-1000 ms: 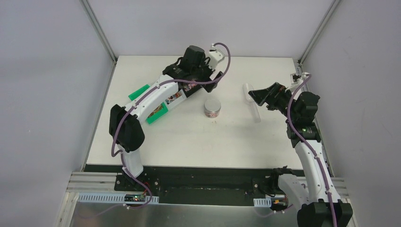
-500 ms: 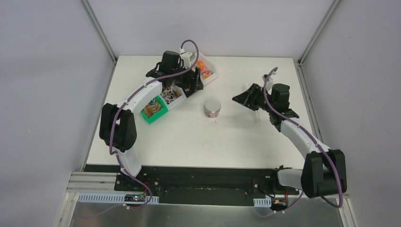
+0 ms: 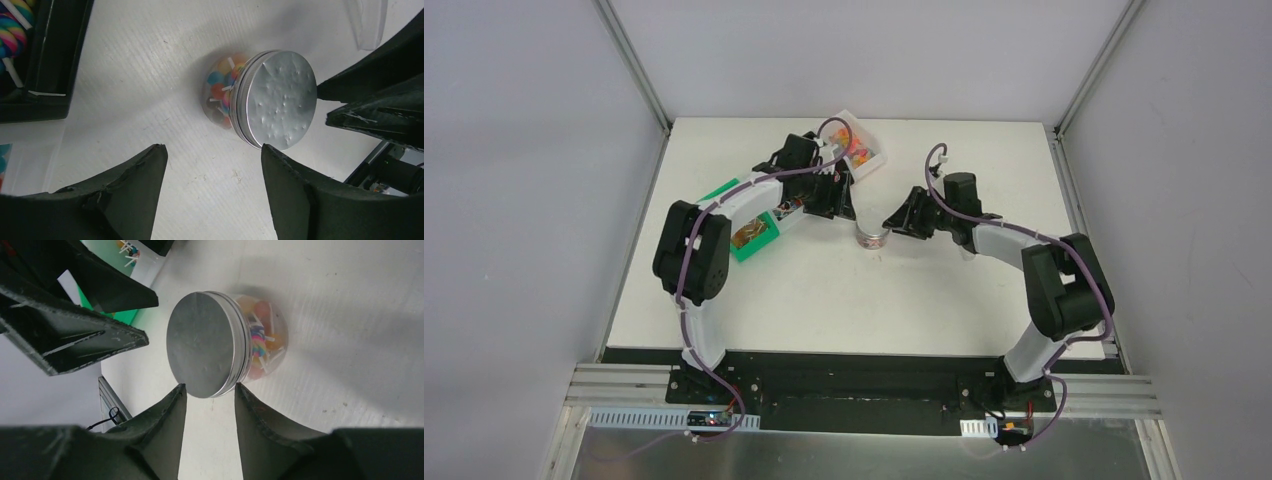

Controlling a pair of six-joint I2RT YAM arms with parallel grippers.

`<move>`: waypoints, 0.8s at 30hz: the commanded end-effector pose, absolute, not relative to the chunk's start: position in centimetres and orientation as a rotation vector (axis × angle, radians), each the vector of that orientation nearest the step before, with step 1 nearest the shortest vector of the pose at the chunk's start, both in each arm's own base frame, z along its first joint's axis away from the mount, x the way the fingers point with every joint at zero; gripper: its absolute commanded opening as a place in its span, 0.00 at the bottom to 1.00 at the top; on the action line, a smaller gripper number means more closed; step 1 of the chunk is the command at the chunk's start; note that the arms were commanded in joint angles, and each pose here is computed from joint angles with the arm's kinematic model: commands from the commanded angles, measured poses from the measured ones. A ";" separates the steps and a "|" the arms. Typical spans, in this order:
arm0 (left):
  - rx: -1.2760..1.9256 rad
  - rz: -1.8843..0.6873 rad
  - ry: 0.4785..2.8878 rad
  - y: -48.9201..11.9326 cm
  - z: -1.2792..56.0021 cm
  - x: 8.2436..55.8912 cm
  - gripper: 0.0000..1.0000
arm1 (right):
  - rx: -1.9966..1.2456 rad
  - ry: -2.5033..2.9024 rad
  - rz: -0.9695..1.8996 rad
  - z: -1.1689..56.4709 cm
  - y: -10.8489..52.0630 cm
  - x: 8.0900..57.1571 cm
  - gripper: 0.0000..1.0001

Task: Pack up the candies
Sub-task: Close the bottle lid on the packing bottle.

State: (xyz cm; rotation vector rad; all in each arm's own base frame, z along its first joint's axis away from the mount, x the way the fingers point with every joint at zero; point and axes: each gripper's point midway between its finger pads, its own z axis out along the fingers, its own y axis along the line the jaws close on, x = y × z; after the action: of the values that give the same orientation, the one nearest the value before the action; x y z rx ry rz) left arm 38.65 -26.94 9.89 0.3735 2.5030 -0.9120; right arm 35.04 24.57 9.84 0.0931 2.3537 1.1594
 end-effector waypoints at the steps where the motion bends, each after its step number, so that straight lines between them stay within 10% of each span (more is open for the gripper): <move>1: 0.363 -0.949 2.449 -28.0 10.8 39.4 0.69 | 0.056 2.292 1.131 10.6 25.5 37.3 0.41; 24: 0.364 -0.970 2.538 -29.4 6.4 38.3 0.36 | 0.044 2.353 1.101 8.0 25.4 37.5 0.26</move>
State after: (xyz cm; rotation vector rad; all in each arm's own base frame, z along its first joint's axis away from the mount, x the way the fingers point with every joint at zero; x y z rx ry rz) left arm 38.63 -29.70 8.23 0.3757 2.4939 -1.0144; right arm 36.30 25.37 7.52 0.0953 2.3917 1.1396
